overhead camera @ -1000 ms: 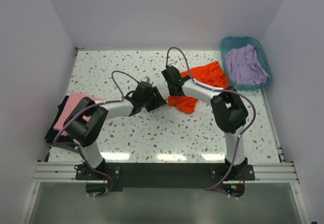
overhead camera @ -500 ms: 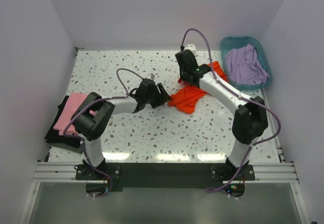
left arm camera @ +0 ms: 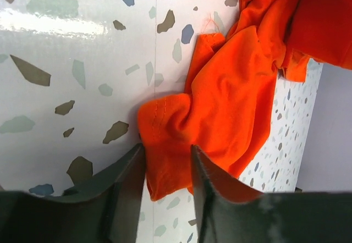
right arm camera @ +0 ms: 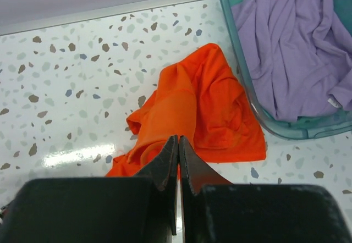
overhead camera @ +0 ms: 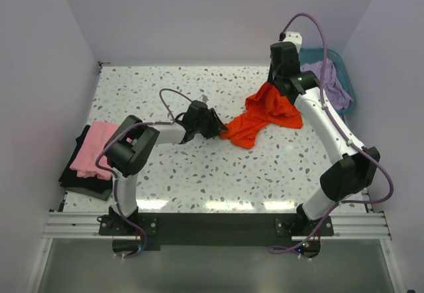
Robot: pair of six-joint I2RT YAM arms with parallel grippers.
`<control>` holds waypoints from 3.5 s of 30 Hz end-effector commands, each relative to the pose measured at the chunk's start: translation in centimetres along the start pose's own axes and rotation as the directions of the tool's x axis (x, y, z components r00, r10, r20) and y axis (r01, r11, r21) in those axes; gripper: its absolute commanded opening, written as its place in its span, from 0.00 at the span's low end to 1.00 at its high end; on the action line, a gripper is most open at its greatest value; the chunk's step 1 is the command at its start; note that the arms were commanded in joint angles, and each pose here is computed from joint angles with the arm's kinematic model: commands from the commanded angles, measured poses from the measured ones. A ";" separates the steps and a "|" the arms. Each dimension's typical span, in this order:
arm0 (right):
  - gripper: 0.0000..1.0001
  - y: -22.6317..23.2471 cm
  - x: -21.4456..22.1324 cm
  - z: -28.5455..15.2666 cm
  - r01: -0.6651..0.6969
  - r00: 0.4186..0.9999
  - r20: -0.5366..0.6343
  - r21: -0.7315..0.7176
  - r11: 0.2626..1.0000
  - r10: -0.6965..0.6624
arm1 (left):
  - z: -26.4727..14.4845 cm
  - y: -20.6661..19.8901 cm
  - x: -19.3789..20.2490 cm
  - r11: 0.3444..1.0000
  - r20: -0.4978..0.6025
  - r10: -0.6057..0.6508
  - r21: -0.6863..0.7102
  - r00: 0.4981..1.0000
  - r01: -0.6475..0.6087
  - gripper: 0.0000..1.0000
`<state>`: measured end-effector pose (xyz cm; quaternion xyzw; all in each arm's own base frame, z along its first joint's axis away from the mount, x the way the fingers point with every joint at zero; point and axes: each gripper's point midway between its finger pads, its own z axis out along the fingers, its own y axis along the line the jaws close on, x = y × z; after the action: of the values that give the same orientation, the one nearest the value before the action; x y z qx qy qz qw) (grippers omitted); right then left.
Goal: Fold and stack the t-shirts
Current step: Flatten the tshirt out
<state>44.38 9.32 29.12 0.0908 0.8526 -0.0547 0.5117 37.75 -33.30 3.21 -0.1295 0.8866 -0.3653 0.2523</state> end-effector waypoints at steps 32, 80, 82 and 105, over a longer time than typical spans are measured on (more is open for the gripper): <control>0.00 -8.7 -22.4 -4.0 -0.345 0.832 0.412 -0.140 0.928 0.371 | -21.1 1.2 -29.3 0.988 0.559 -0.137 0.019 0.818 0.152 0.00; 0.00 11.6 -9.1 16.1 -0.175 0.972 0.049 -0.500 0.848 0.229 | -26.1 9.3 -22.7 0.967 0.582 -0.024 -0.194 0.813 0.168 0.00; 0.02 12.3 -5.9 18.0 -0.187 0.978 -0.012 -0.478 0.858 0.207 | -25.9 10.0 -22.4 0.962 0.580 -0.018 -0.213 0.814 0.173 0.00; 0.54 -0.4 15.6 -2.6 -0.254 0.940 -0.270 -0.148 0.956 0.208 | -26.8 11.2 -20.1 0.945 0.558 -0.018 -0.263 0.830 0.197 0.00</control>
<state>39.04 10.70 21.79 0.1190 0.8849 0.0941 0.4405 39.76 -1.77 17.53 -0.3257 0.8196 -0.1825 0.4346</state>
